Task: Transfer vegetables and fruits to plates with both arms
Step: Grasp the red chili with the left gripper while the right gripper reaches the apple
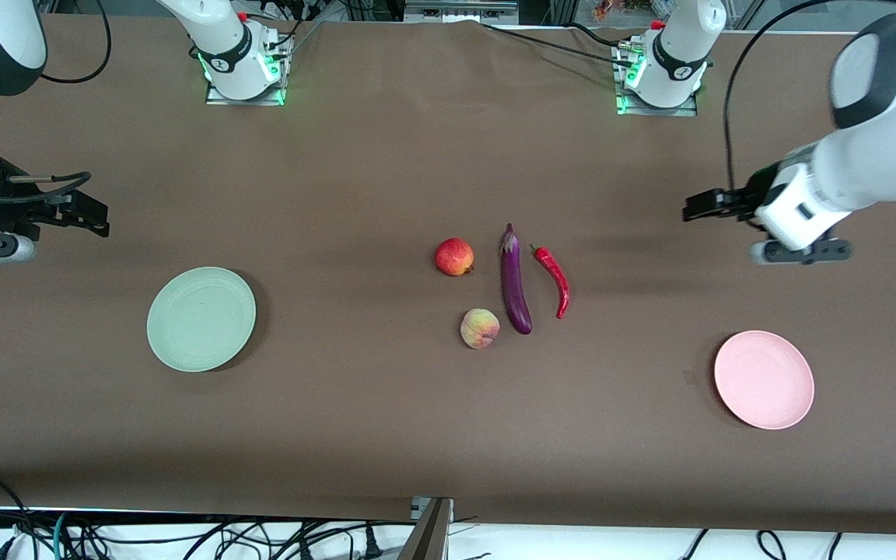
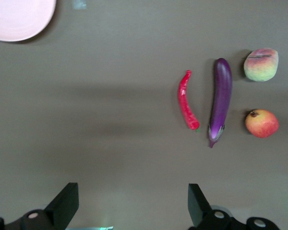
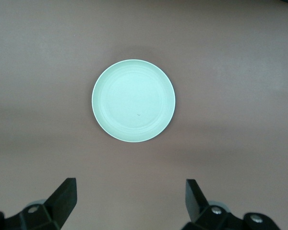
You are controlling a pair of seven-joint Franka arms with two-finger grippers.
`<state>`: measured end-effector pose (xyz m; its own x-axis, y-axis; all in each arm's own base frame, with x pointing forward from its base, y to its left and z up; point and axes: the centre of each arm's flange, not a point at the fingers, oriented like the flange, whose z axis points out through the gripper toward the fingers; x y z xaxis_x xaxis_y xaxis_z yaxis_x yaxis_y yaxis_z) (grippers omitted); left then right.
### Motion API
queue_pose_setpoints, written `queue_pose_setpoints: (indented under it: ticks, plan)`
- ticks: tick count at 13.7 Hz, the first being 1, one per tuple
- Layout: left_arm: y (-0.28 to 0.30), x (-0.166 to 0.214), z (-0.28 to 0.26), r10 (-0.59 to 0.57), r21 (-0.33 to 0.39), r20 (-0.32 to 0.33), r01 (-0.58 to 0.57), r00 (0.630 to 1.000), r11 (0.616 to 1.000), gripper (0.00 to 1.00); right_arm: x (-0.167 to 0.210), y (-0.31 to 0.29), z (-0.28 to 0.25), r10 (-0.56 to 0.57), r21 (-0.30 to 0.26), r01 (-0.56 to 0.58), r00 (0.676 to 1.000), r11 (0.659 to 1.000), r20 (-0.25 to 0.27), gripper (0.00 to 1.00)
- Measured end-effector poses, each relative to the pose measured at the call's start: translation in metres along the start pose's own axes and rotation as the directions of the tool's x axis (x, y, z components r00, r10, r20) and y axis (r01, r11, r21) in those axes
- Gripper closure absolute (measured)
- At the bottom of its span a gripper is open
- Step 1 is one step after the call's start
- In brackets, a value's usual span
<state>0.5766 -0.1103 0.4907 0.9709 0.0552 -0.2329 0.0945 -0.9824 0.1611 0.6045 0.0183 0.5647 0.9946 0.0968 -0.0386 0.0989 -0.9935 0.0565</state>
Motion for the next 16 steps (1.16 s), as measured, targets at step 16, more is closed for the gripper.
queue_pose_setpoints:
  ticks: [16]
  plan:
    - [0.130,0.029,0.290,-0.145,0.044,-0.002,0.145,0.989,0.989,0.00,0.026,-0.039,0.055,-0.058,0.002,0.058,0.996,0.998,0.067,0.00]
